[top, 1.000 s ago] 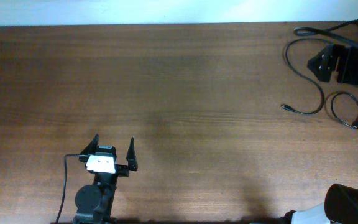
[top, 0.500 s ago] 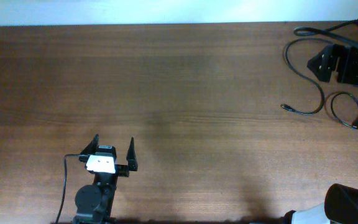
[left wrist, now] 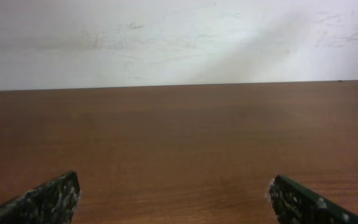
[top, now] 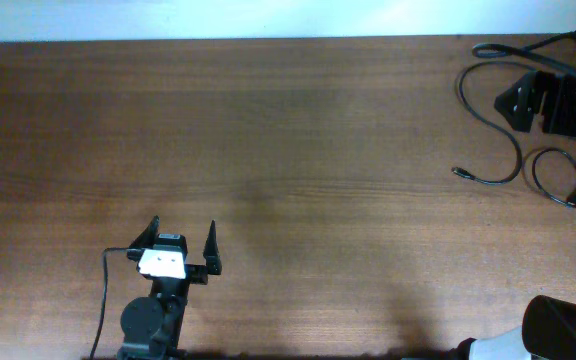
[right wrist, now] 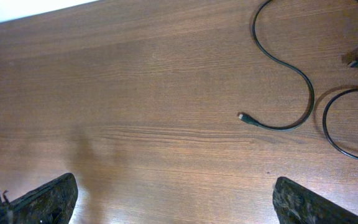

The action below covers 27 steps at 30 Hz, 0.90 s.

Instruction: Untangle cables

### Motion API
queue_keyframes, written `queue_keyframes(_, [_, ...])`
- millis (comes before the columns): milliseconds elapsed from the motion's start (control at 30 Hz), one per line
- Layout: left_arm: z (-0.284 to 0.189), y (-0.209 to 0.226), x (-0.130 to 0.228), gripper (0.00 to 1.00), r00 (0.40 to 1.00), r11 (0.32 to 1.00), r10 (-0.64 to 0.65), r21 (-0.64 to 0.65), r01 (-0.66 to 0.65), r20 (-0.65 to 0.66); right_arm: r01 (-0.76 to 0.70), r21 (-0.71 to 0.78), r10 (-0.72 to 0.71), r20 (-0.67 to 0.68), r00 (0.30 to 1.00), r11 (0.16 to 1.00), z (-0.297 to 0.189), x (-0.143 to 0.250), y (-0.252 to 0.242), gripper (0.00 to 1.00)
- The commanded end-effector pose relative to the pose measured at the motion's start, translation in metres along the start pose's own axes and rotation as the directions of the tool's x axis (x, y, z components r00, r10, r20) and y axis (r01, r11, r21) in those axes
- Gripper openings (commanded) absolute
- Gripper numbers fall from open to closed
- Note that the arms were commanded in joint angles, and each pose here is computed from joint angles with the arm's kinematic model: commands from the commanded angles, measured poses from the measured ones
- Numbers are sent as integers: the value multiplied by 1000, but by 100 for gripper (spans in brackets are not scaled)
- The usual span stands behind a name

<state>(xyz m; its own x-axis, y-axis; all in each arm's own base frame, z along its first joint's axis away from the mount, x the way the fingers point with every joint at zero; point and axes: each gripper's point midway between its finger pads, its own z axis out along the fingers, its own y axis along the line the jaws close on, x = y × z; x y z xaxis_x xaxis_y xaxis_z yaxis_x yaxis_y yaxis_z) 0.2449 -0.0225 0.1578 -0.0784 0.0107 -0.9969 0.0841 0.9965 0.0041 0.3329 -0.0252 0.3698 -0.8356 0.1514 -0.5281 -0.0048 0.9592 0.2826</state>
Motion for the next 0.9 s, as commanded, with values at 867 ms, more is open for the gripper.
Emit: queue_keyframes(867, [0,1,2,99,1000,1000,-7,-3,7,-1,112,190,-175,360,916,975,-54,-26,-3,99])
